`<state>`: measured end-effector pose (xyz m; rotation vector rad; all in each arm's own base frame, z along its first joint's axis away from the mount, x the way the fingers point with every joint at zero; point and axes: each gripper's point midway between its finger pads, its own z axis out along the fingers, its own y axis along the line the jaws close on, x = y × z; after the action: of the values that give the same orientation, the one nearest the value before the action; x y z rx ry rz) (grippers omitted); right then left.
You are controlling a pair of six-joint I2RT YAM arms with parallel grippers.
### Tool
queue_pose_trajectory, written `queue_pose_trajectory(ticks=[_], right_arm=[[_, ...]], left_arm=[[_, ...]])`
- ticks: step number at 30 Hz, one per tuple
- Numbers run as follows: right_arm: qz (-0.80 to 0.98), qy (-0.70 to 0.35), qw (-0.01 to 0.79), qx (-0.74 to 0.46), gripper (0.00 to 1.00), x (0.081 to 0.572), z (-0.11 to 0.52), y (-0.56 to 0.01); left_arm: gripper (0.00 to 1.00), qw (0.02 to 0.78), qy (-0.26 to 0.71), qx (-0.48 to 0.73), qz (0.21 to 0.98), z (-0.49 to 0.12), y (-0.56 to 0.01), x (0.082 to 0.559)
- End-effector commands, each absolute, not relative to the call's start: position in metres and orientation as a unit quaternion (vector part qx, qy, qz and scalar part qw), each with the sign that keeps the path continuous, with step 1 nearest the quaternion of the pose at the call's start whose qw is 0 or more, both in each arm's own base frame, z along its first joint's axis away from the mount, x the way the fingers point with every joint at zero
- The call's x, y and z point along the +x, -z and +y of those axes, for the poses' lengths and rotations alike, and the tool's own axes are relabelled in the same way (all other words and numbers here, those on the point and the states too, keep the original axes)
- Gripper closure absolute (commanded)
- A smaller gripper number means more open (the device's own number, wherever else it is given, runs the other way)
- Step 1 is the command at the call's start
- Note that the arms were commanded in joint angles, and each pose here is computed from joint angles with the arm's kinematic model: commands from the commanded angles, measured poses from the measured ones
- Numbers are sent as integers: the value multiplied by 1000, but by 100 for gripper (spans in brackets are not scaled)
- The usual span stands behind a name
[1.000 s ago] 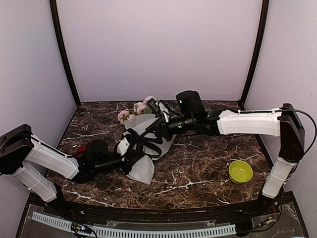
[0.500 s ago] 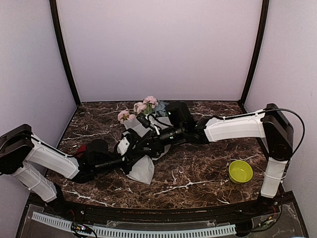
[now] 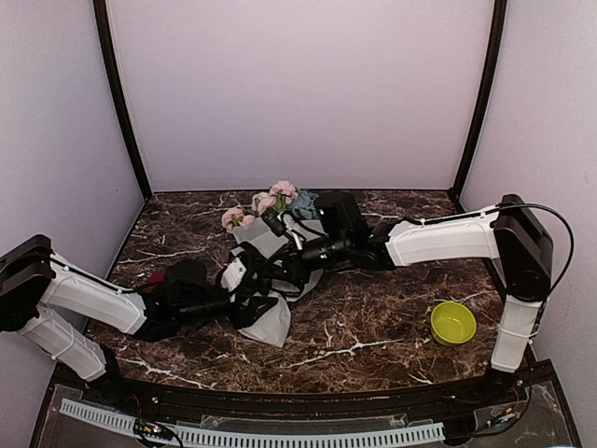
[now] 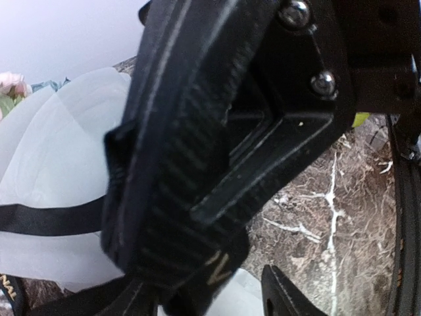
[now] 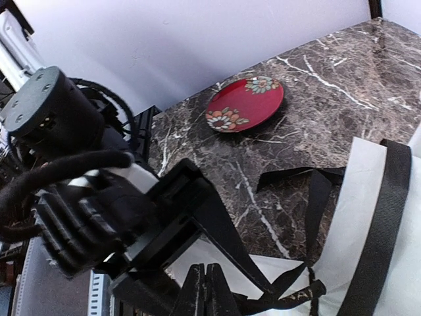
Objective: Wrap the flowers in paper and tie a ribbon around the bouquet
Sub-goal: Pass from the left arm to the right, then cross the half-tied ribbon over the folded bouquet.
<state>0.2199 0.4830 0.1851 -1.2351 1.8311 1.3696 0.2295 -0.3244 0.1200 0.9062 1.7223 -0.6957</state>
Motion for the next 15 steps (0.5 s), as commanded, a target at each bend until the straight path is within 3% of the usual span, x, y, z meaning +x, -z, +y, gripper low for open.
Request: queue_pose_trajectory(ticks=[1, 4, 7, 12, 15], right_arm=[[696, -489, 304, -428, 100, 242, 479, -197], [699, -489, 307, -422, 100, 246, 477, -197], [701, -491, 306, -417, 100, 249, 478, -197], [702, -493, 303, -415, 100, 251, 480, -197], [702, -496, 299, -415, 100, 249, 480, -198]], left_arm=[[38, 470, 305, 369, 741, -321, -141, 228], [31, 446, 328, 344, 758, -309, -164, 232], [31, 417, 333, 263, 804, -274, -169, 255], [44, 294, 203, 27, 934, -169, -85, 299], [45, 232, 191, 0, 954, -160, -49, 291]])
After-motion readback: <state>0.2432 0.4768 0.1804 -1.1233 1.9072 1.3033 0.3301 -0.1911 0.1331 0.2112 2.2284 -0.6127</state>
